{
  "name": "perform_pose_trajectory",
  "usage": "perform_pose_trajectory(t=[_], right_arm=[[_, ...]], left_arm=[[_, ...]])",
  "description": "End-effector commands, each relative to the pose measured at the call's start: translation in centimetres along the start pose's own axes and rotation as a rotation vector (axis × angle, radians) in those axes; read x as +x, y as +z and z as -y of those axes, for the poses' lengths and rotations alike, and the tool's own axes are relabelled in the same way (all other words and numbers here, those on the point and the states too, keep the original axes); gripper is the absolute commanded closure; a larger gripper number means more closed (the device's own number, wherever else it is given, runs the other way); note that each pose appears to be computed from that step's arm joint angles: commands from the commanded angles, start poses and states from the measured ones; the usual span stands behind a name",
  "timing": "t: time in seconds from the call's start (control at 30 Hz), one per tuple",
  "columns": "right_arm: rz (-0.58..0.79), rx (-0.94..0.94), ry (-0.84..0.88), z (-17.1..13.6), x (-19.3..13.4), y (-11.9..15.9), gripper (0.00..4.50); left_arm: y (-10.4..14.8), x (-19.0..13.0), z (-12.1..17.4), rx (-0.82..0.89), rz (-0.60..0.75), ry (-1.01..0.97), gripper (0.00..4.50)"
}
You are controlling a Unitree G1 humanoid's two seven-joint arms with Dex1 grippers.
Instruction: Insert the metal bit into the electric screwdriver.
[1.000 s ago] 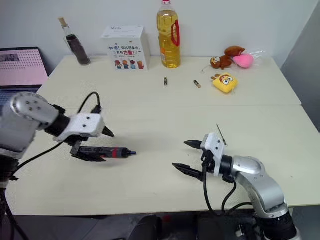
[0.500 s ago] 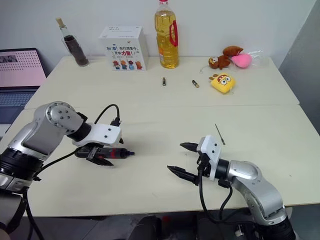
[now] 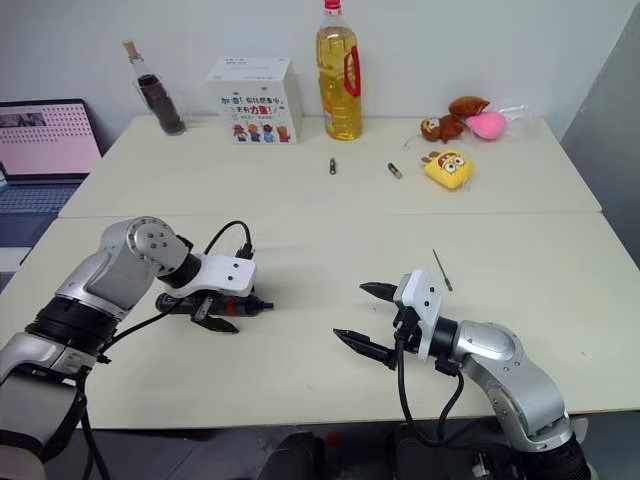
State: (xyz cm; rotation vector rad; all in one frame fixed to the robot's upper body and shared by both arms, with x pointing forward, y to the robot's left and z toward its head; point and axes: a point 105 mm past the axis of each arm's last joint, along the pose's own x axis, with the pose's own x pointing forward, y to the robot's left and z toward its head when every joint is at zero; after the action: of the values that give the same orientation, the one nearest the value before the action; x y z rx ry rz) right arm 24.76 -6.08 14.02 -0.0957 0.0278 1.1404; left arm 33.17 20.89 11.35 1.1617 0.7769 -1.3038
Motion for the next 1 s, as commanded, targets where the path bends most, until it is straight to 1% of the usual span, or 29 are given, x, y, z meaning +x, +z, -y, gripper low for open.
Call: perform_pose_trajectory(t=[0.03, 0.13, 0.17, 0.2, 0.27, 0.4, 0.43, 0.63, 0.7, 0.8, 0.83, 0.87, 0.93, 1.0], right_arm=[[0.023, -0.024, 0.003, -0.1, -0.2, 0.6, 0.0], [0.023, -0.024, 0.006, -0.1, -0.2, 0.7, 0.0], [0.023, -0.023, 0.009, -0.1, -0.1, 0.7, 0.0], [0.024, -0.023, 0.01, -0.1, -0.1, 0.7, 0.0], [0.024, -0.025, 0.01, -0.1, 0.0, 0.8, 0.0], [0.022, -0.026, 0.009, 0.1, 0.0, 0.8, 0.0], [0.023, -0.025, 0.008, 0.1, -0.1, 0.8, 0.0], [0.023, -0.024, 0.007, 0.1, -0.1, 0.9, 0.0], [0.023, -0.038, 0.007, 0.2, -0.2, 1.2, 0.0], [0.067, -0.085, -0.019, 1.0, -0.3, 3.6, 0.0], [0.094, -0.089, -0.032, 1.4, -0.3, 4.6, 0.0], [0.11, -0.088, -0.04, 1.5, -0.3, 5.1, 0.0], [0.175, -0.1, -0.085, 2.4, -0.5, 7.6, 0.0], [0.222, -0.133, -0.129, 3.0, -1.0, 9.7, 0.0]], left_arm=[[-0.1, 1.0, 0.4, 0.003, -0.001, -0.023, 0.46], [0.4, 1.1, 0.4, 0.008, 0.021, -0.023, 1.16], [0.6, 1.1, 0.4, 0.009, 0.027, -0.024, 1.3], [0.7, 1.1, 0.4, 0.012, 0.028, -0.025, 1.57], [0.8, 1.2, 0.5, 0.017, 0.027, -0.029, 1.87], [0.9, 1.2, 0.9, 0.026, 0.025, -0.042, 2.76], [0.9, 1.2, 0.9, 0.026, 0.026, -0.04, 2.85], [1.5, 1.0, 0.7, 0.033, 0.053, -0.029, 2.86], [2.6, 0.2, -0.5, 0.018, 0.107, 0.034, 2.86], [6.3, -3.4, -2.5, -0.078, 0.337, 0.086, 2.86], [7.8, -4.7, -3.3, -0.116, 0.439, 0.107, 2.86], [8.7, -5.4, -3.7, -0.14, 0.498, 0.117, 2.86], [12.0, -8.4, -5.2, -0.172, 0.742, 0.176, 2.86], [14.1, -10.2, -6.2, -0.216, 0.904, 0.223, 2.86]])
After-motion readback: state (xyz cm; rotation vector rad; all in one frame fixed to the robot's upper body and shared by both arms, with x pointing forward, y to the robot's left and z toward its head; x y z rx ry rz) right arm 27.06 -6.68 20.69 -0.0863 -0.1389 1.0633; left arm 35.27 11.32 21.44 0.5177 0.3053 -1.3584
